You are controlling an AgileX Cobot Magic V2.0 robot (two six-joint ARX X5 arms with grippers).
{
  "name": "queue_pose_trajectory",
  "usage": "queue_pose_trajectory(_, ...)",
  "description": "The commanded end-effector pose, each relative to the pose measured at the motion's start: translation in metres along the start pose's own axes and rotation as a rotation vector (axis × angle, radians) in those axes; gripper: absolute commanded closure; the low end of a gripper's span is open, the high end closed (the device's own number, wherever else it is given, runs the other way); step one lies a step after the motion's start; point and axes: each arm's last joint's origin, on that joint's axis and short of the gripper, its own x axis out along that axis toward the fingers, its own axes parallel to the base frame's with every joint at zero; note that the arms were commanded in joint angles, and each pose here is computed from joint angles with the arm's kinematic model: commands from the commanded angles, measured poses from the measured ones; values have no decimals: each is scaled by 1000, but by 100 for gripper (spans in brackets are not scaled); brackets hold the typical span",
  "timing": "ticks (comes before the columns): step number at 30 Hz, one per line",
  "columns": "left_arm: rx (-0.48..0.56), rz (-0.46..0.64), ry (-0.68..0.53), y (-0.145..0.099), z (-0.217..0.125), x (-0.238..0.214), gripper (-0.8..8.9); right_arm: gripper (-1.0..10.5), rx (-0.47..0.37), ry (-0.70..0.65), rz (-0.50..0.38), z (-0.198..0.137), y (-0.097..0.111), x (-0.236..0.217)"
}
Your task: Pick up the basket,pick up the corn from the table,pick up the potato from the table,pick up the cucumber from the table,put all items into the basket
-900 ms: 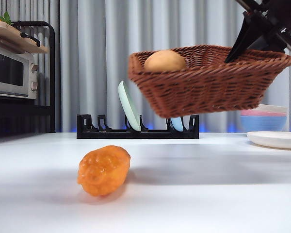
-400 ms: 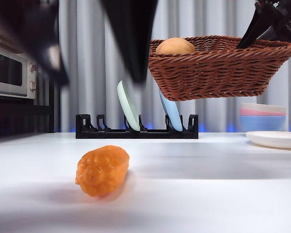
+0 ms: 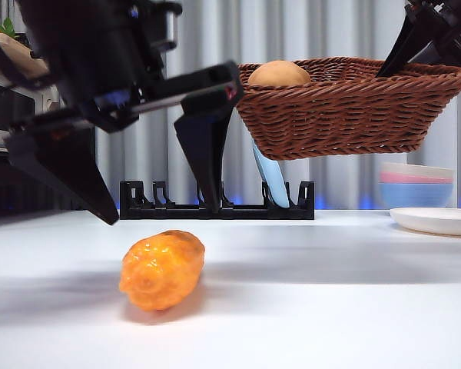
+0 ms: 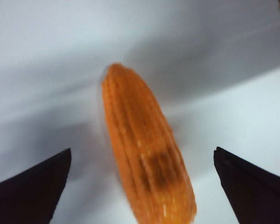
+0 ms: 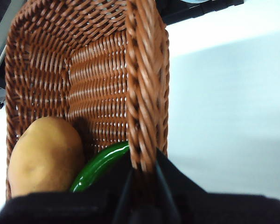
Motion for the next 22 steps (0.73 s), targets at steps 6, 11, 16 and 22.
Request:
queue_pose_trajectory(6,28,-15,69,16,6,21,252,958,-4,-27,18,5,3,-3)
queue_pose_trajectory(11,44,-13,91,16,5,30,253,959,-1,-27,18,5,3,-3)
queue_pose_trajectory(16,50,-13,142,15,2,45,362,958,1,-26,18,5,3,-3)
queue_pose_trajectory(22,87,-5,157,13,-1,50,781,958,14,-16,16,4,3,-3)
